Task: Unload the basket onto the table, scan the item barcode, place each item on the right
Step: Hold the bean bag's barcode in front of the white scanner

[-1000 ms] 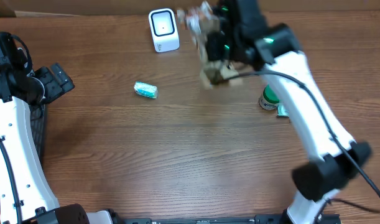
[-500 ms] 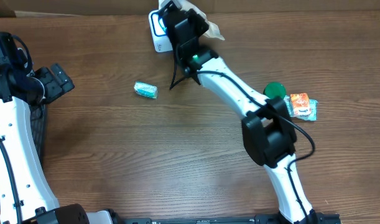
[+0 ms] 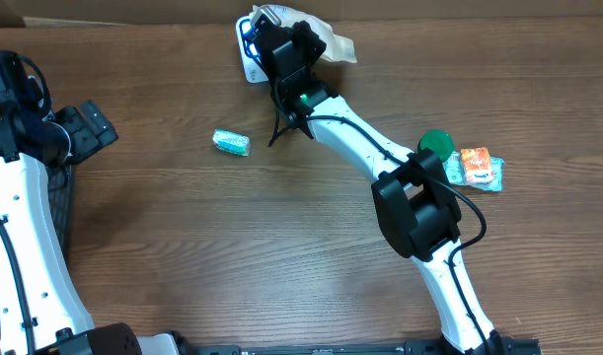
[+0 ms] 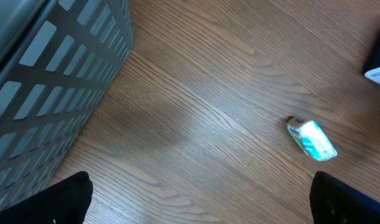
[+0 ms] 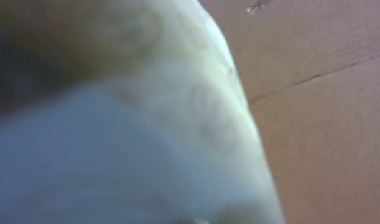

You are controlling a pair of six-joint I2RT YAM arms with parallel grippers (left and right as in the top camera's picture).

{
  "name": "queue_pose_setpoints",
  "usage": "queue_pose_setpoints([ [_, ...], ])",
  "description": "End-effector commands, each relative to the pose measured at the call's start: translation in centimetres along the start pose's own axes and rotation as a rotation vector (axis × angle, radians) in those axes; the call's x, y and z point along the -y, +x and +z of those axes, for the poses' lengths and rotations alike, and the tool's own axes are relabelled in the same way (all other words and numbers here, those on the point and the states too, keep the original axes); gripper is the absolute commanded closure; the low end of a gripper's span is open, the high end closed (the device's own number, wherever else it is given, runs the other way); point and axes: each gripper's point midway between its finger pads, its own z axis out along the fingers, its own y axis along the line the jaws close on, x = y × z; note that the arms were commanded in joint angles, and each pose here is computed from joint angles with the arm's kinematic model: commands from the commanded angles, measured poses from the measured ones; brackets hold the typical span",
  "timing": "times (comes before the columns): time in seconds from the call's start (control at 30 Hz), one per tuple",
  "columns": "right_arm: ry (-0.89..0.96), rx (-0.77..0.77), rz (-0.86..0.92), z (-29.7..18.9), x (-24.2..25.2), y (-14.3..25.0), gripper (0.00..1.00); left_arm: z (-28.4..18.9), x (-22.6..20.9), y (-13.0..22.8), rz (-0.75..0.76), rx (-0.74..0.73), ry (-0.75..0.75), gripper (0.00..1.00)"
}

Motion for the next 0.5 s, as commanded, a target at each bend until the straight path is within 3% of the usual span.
queue_pose_setpoints([
  [0.0, 0.013, 0.029, 0.035, -0.6, 0.8, -1.4, 0.96, -0.2, 0.0, -0.3, 0.019, 0.013, -0.005, 0.00],
  [0.47, -0.027, 0.090, 0.034, -2.0, -0.9, -3.4, 0.96, -0.2, 0.0, -0.3, 0.019, 0.013, -0.005, 0.00],
])
